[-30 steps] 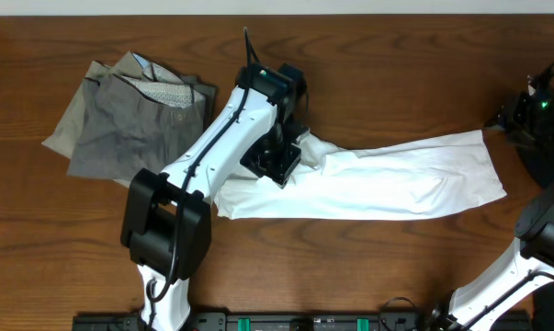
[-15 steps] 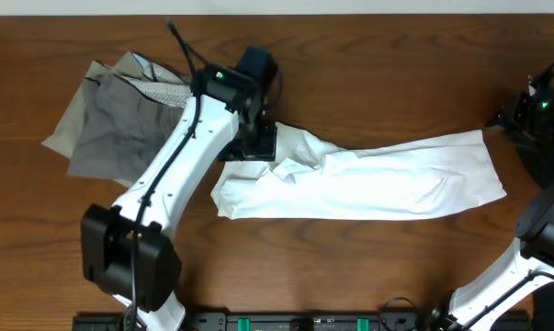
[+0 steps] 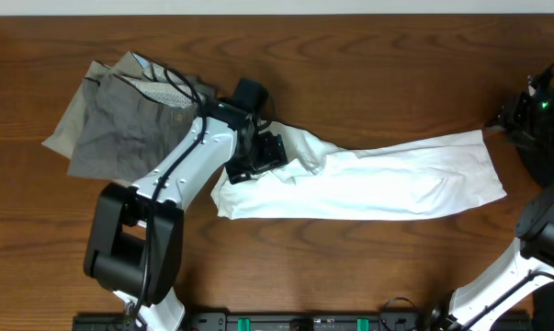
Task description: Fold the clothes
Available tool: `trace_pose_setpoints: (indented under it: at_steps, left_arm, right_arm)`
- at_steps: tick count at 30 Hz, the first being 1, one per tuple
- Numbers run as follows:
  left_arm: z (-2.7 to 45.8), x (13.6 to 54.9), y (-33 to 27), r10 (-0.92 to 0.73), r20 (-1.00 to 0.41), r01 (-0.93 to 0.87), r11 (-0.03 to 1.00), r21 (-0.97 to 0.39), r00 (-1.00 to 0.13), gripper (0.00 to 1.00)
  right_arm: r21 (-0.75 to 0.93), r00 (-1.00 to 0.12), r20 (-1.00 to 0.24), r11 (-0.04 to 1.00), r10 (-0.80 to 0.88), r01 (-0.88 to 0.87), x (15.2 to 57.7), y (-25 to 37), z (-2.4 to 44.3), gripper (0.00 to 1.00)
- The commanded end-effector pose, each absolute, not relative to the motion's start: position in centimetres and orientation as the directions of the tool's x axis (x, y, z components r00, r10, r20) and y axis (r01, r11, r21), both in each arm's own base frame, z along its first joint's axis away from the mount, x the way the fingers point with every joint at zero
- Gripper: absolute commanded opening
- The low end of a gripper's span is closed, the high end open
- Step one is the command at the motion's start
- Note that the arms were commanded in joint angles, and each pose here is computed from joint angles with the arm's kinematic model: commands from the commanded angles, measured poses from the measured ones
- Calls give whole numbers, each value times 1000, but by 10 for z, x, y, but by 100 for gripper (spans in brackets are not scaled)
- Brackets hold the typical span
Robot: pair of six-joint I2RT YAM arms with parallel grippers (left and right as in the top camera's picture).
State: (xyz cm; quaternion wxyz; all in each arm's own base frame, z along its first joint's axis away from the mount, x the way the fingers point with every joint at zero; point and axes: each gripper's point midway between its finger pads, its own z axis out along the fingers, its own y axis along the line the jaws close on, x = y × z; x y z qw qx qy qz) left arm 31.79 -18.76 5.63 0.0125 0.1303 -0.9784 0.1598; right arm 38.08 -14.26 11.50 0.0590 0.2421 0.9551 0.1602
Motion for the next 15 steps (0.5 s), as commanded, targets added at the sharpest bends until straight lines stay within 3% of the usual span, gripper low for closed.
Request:
trace_pose_setpoints:
  at_steps: [1,5,10,15]
  left_arm:
    - [44,316,-190,-286,108,-306,901,-307,-952,75]
    - [46,323,-199,-273,87,-286,893,-348,-958,54]
    - [63,342,-218,-224,35,-215,860,-462,-974,6]
    - [100,367,-230,-130,-107,-58,859,-509,-986,6]
  right_arm:
    - [342,-882,-35,835,470,431,382,-139,113,54]
    - [345,-882,-36,834,470,430,383,-139,113,54]
    - [345,-882,-35,834,470,430,383,-139,113,53]
    - [345,-882,-34,834,469,430,383,-139,113,53]
